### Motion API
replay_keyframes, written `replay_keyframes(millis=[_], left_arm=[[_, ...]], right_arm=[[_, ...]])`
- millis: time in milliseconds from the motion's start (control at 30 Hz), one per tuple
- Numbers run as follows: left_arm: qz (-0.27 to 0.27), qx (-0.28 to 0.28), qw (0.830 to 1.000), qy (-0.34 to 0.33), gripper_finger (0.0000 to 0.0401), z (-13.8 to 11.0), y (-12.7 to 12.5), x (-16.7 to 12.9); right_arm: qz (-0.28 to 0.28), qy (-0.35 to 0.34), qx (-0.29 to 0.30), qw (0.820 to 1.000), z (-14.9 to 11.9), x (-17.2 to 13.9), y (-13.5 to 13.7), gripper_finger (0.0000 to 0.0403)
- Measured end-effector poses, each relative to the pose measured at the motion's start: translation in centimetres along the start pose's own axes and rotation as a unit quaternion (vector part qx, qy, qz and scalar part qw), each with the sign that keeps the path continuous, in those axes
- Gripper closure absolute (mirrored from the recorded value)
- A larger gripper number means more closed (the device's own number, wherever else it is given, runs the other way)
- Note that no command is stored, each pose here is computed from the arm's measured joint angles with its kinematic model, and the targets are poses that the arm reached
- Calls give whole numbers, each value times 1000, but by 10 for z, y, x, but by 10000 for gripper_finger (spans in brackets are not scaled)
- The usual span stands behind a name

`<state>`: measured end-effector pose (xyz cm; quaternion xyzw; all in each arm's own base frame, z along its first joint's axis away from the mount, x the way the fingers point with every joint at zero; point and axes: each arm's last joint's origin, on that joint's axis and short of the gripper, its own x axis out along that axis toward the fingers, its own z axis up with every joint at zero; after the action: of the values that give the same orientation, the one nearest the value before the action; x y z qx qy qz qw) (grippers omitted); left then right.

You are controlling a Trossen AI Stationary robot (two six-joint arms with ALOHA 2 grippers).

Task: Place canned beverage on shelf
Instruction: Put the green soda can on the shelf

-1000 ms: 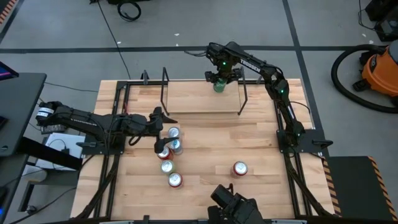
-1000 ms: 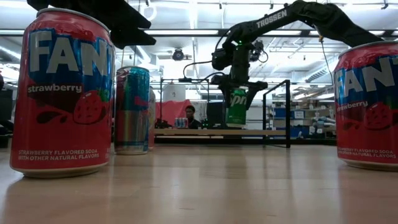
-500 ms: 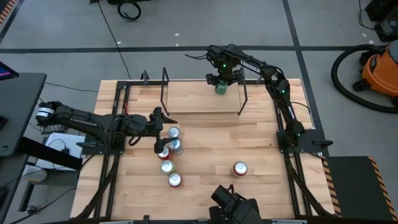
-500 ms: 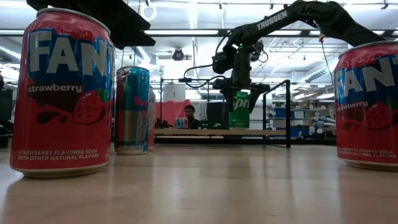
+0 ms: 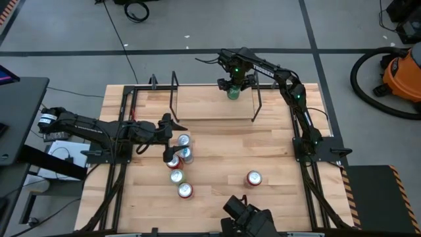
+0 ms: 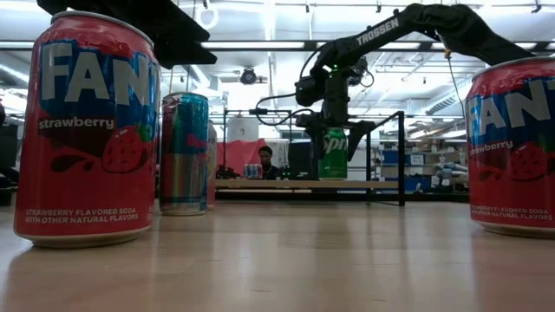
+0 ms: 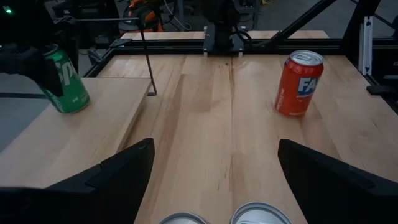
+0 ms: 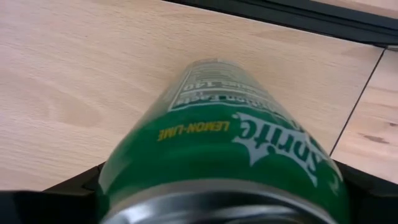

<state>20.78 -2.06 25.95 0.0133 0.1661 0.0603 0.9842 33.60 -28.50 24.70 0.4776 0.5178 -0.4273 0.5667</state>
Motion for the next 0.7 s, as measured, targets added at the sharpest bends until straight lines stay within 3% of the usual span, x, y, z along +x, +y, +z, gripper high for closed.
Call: replay_keyframes(millis=[700], left_arm=[[0, -1, 1000, 3, 47, -1, 0, 0]], right_arm=[[17, -25, -9, 1000, 2, -20, 4, 45]])
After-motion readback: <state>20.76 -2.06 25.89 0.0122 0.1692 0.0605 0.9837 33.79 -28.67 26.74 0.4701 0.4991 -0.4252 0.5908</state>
